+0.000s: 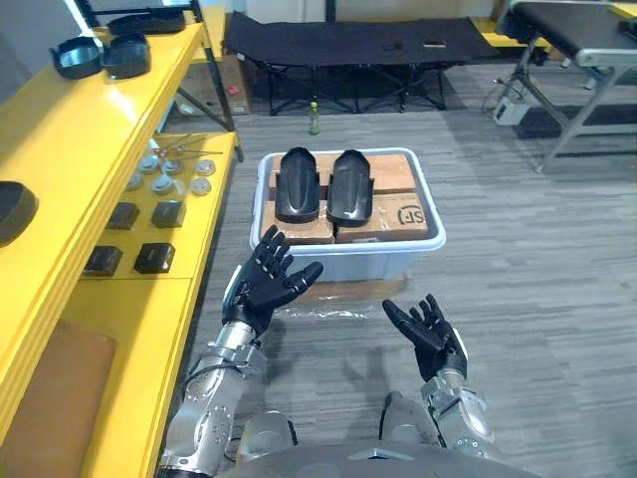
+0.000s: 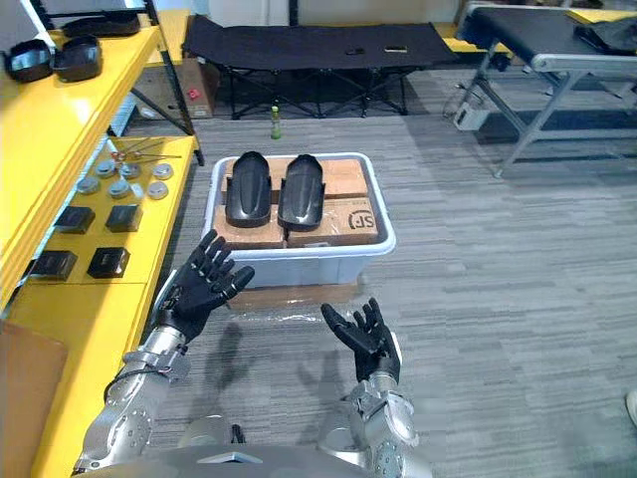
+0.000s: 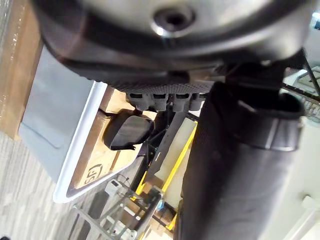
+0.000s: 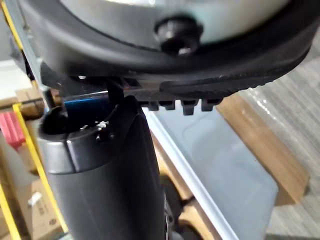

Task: Walk over and take three plastic housings, then place them on the shelf

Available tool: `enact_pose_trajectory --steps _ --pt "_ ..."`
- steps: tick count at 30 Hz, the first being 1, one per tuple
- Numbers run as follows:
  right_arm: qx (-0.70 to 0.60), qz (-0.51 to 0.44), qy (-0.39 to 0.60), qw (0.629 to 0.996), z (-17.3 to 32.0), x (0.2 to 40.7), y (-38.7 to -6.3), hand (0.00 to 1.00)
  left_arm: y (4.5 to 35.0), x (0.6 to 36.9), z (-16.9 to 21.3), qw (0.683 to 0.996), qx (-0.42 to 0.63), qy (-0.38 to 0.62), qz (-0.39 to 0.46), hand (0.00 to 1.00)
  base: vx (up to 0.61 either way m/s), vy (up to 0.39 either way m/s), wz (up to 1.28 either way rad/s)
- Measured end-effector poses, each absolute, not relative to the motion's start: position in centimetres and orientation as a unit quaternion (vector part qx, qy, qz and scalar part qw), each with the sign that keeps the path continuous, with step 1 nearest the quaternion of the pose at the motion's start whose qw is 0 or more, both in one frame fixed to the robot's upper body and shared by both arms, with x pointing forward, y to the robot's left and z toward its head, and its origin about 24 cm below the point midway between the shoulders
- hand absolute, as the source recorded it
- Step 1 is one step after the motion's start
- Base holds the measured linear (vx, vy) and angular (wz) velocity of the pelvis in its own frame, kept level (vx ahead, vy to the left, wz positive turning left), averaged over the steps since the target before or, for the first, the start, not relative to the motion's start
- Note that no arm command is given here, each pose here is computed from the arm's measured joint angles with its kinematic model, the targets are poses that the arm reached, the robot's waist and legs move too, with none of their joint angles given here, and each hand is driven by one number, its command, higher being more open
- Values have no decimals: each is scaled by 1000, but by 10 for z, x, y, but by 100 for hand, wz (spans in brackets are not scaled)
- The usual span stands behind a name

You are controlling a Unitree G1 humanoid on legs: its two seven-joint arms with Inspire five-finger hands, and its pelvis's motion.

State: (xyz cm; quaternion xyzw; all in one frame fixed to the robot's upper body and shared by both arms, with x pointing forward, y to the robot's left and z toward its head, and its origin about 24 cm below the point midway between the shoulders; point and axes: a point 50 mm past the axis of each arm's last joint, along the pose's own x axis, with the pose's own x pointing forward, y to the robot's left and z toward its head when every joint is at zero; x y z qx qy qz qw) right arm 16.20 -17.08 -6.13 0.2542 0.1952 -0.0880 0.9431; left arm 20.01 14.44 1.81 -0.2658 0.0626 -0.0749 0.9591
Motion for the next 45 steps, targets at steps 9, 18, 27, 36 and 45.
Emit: enact_pose_trajectory --steps 9,18,27,36,45 --pt "218 -33 230 948 -66 146 -187 100 117 174 -15 935 -304 159 -85 100 259 -210 46" --pt "236 -48 182 953 -53 169 -165 100 113 177 -7 938 -282 141 -147 100 222 25 -7" --pt "226 24 195 954 -57 170 -135 100 109 178 -7 938 -282 154 -130 100 53 -22 -16" --pt "194 -50 161 967 -44 170 -161 100 112 177 -7 940 -284 144 -124 100 -104 -14 -2" --pt "197 -121 44 972 -11 195 -184 100 117 188 12 949 -260 100 -150 100 -50 77 9"
